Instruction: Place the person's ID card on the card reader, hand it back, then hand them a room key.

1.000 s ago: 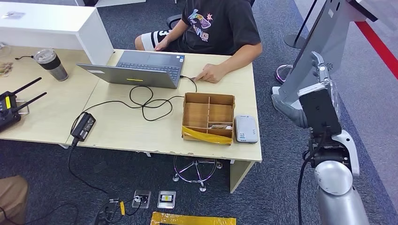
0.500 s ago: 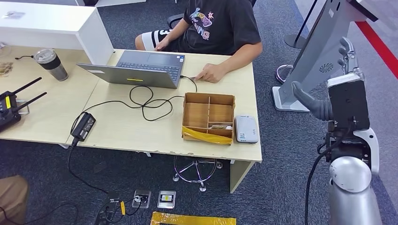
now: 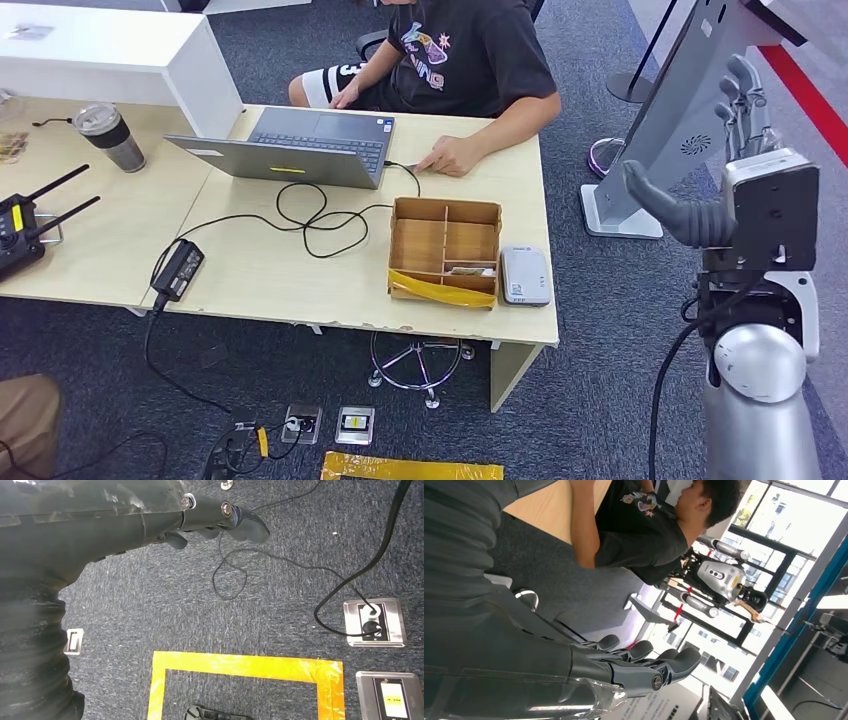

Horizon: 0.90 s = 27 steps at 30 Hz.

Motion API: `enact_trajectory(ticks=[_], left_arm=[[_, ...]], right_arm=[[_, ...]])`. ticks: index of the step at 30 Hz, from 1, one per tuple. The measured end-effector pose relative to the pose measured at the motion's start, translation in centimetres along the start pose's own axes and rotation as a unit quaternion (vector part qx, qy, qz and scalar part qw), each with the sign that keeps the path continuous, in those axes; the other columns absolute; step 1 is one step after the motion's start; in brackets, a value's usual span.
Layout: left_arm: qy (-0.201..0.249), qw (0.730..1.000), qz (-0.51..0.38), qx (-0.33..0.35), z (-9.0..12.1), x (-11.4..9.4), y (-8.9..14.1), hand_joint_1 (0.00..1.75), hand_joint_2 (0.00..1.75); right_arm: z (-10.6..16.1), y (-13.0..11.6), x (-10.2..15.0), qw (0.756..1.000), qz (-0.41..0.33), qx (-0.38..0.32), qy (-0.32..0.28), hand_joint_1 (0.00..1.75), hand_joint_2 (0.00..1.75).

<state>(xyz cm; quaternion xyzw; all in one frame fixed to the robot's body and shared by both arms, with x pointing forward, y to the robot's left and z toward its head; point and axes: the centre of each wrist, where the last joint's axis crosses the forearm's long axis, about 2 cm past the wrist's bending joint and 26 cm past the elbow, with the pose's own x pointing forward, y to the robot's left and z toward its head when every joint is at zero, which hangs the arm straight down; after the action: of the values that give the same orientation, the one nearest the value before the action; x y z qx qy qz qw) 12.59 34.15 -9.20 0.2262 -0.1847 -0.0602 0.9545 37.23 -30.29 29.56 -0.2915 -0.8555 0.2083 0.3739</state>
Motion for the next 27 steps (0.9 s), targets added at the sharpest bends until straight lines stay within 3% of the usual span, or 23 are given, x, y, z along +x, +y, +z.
enact_trajectory(ticks=[7, 13, 27], left_arm=[[-0.008, 1.0, -0.001, 0.0, -0.1, 0.8, 0.0, 0.0, 1.75], [-0.009, 1.0, 0.0, -0.002, 0.0, 1.0, -0.1, 0.0, 1.75], [-0.009, 1.0, 0.0, -0.003, 0.0, 1.1, -0.2, 0.0, 1.75]], right_arm=[[-1.1, 2.7, 2.8, 0.99, 0.098, 0.08, -0.066, 0.0, 1.75], [-1.0, 5.0, 4.9, 0.983, 0.095, 0.12, -0.106, 0.0, 1.75], [-0.8, 7.8, 6.9, 0.965, 0.098, 0.178, -0.163, 0.0, 1.75]])
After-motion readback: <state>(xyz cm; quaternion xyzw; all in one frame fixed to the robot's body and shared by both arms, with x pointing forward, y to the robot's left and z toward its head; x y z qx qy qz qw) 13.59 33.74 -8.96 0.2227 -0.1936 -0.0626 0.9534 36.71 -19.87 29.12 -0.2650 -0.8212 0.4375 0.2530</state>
